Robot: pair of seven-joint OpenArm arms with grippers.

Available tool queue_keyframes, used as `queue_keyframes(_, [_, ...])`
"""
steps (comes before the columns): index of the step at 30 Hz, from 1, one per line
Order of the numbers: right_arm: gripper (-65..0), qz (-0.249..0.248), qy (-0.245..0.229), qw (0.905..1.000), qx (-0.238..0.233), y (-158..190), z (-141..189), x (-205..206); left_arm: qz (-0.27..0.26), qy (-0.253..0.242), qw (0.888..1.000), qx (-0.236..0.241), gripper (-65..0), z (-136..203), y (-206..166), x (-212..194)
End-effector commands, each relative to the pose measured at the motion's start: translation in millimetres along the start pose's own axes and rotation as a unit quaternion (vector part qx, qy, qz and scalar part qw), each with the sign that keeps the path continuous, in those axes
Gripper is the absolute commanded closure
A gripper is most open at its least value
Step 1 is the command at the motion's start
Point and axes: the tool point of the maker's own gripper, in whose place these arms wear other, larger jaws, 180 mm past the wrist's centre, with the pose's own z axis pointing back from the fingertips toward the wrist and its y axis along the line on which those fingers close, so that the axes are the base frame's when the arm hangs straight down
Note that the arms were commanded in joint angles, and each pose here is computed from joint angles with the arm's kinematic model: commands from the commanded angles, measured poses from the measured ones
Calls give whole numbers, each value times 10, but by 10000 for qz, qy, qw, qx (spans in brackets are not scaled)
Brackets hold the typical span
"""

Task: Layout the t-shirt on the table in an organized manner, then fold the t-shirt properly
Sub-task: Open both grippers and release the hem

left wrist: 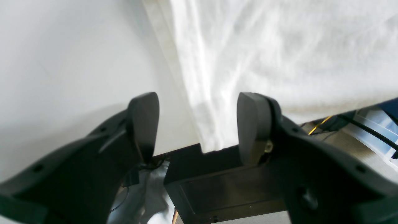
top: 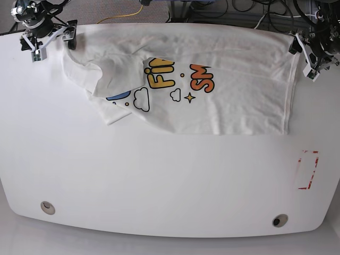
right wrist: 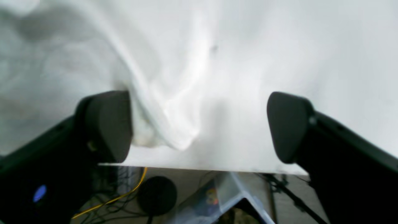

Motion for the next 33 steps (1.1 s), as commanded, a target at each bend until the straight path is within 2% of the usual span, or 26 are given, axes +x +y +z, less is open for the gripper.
queue_keyframes(1, [-650,236,-167,9996,-66,-29,104,192,-112,-140,9997,185,-376,105,113,97])
queue_keyframes(7, [-650,369,-268,9983,-372,-157,191,426,-215,-319,9982,465,-378,269,212,229])
queue_keyframes(12, [-650,601,-503,9958,-469,-250,162,727,-242,-449,9959,751,-378,375,372,441])
queue_keyframes(16, [-650,761,-470,9946,-531,-315,131,904,-236,-533,9943,898,-378,423,473,590])
queue_keyframes(20, [-650,761,-679,9929,-608,-386,84,1164,-303,-707,9912,1077,-378,510,601,771])
queue_keyframes(27, [-650,983,-959,9905,-7,-102,-282,1625,-310,-1041,9863,1240,-376,605,709,1032])
queue_keyframes(33, [-650,979,-913,9890,624,246,-639,1789,-310,-1269,9824,1338,-376,674,774,1202])
